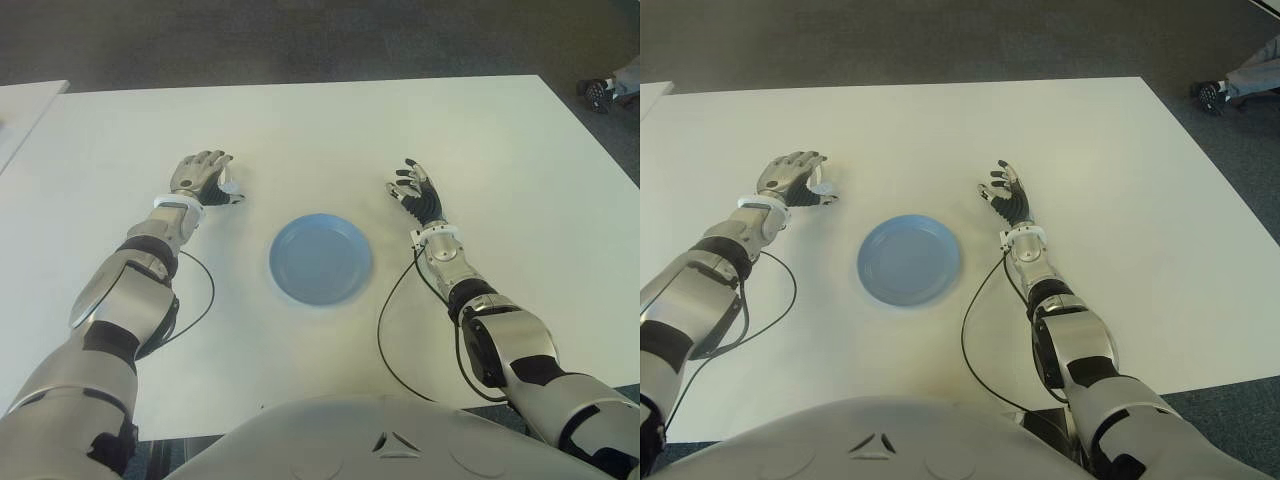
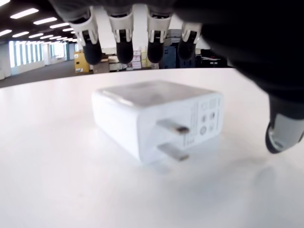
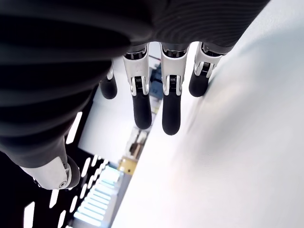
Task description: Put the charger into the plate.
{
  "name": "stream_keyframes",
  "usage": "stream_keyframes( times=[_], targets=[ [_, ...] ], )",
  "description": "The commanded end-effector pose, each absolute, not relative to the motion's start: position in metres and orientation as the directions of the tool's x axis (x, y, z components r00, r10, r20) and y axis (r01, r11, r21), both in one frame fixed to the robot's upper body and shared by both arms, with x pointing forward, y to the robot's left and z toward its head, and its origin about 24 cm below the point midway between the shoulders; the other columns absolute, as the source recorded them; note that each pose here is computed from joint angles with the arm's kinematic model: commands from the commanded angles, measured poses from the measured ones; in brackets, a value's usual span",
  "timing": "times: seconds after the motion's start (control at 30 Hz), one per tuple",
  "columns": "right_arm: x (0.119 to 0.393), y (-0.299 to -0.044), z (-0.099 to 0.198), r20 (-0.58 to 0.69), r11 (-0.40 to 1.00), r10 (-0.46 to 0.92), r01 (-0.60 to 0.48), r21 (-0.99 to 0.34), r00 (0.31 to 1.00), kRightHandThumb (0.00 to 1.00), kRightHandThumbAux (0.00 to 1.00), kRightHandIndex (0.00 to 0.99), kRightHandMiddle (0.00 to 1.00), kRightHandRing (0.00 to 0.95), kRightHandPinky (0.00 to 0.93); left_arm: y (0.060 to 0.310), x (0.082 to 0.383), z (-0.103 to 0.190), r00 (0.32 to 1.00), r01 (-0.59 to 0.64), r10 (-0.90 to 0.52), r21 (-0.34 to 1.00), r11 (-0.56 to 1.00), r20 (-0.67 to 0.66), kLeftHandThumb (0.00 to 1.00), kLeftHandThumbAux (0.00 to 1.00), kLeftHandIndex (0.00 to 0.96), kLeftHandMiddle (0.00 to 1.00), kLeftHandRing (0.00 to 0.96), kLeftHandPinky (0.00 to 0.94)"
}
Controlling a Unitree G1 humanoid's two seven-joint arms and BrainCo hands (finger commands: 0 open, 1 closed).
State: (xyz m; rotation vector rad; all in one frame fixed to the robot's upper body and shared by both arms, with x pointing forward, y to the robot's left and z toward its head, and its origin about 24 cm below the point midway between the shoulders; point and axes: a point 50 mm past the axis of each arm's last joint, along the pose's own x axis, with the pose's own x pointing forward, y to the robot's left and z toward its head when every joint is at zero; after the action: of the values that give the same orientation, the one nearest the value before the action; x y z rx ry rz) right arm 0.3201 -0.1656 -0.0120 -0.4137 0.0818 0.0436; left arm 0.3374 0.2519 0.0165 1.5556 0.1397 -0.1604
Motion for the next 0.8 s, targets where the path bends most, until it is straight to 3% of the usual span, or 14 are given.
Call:
stream_keyframes(
  times=[0.03, 0.8],
  targets=[
    [0.283, -0.154, -0.061, -0.336, 0.896, 0.090, -0.223, -0.383, 0.938, 0.078, 0.628, 0.042, 0.251, 0.259, 0.242, 0.252, 0.329, 0.001, 0.959, 0.279, 0.021, 0.957, 0.075, -0.281, 0.000, 0.496, 0.000, 0.000, 0.000, 0.000],
    [0.282, -0.156, -0.061, -0.338, 0.891, 0.094, -0.230, -0.392, 0.936, 0.044, 0.634, 0.049, 0.256, 0.255, 0.222, 0.255, 0.321, -0.013, 0.895, 0.374, 0.092, 0.845, 0.382, -0.437, 0.000, 0.432, 0.000, 0.000, 0.000, 0.000]
  ],
)
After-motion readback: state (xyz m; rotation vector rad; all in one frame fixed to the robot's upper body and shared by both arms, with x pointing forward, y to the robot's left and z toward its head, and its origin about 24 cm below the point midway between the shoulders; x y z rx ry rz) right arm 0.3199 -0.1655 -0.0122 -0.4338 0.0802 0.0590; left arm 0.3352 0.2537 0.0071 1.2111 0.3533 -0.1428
